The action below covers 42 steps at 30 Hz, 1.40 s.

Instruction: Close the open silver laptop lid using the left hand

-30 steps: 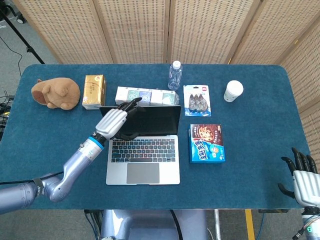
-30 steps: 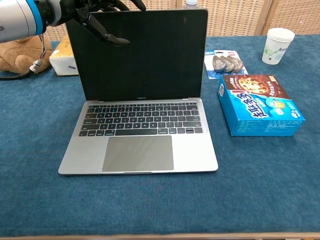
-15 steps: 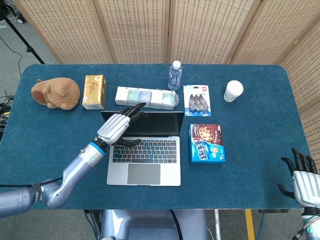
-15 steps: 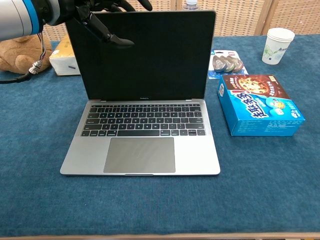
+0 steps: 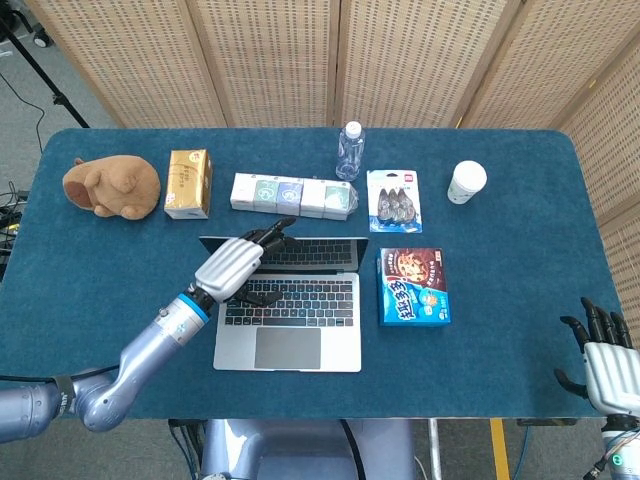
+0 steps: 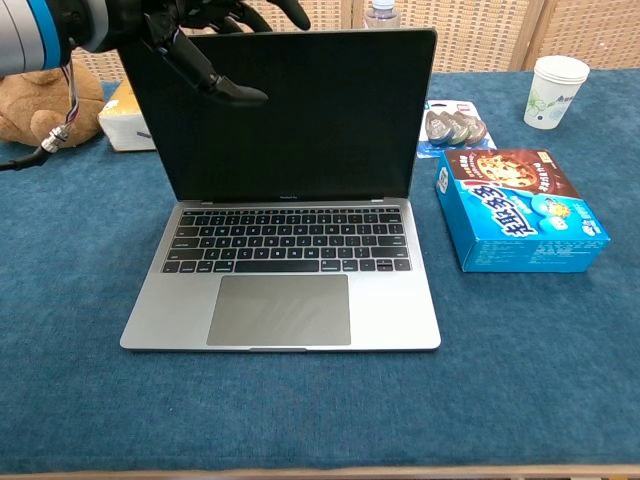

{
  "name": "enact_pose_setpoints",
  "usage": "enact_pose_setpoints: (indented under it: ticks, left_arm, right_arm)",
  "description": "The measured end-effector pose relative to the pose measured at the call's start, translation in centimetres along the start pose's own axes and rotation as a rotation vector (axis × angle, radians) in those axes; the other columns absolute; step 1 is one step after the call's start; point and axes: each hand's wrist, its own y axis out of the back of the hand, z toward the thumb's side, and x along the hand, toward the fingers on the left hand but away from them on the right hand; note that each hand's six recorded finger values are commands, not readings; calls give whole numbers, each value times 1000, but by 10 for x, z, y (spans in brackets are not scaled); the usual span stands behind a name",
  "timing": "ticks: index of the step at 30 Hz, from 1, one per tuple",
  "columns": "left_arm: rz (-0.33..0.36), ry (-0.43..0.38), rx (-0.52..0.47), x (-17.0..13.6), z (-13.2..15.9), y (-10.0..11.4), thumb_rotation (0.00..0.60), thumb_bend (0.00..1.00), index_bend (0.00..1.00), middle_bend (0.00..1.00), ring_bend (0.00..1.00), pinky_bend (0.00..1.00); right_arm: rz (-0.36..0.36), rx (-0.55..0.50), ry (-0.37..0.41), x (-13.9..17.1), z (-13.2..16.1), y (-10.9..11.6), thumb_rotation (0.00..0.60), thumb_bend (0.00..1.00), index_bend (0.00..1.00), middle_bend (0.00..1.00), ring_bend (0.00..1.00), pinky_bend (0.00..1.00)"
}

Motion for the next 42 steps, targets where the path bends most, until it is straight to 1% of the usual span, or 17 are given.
enact_pose_setpoints:
  ticks: [7, 17, 32, 42]
  left_arm:
    - [-26, 5, -17, -4, 2, -5, 600, 250, 233, 45, 166, 199]
    - [-56, -9, -52, -11, 13, -6, 600, 251, 233, 46, 174, 211]
    - [-76, -26, -59, -20, 25, -8, 600, 250, 233, 45, 174, 213]
    - [-110, -25, -85, -27, 31, -13, 600, 251, 234, 46, 174, 218]
  right_arm:
    - [5, 2, -5, 1, -2, -1, 600, 240, 215, 0, 0, 0]
    - [16, 2, -10, 2, -2, -3, 600, 240, 216, 0, 0, 0]
    - [15, 4, -15, 3, -3, -2, 600, 240, 216, 0, 0, 0]
    - [22, 4, -21, 4, -5, -3, 600, 240, 217, 0, 0, 0]
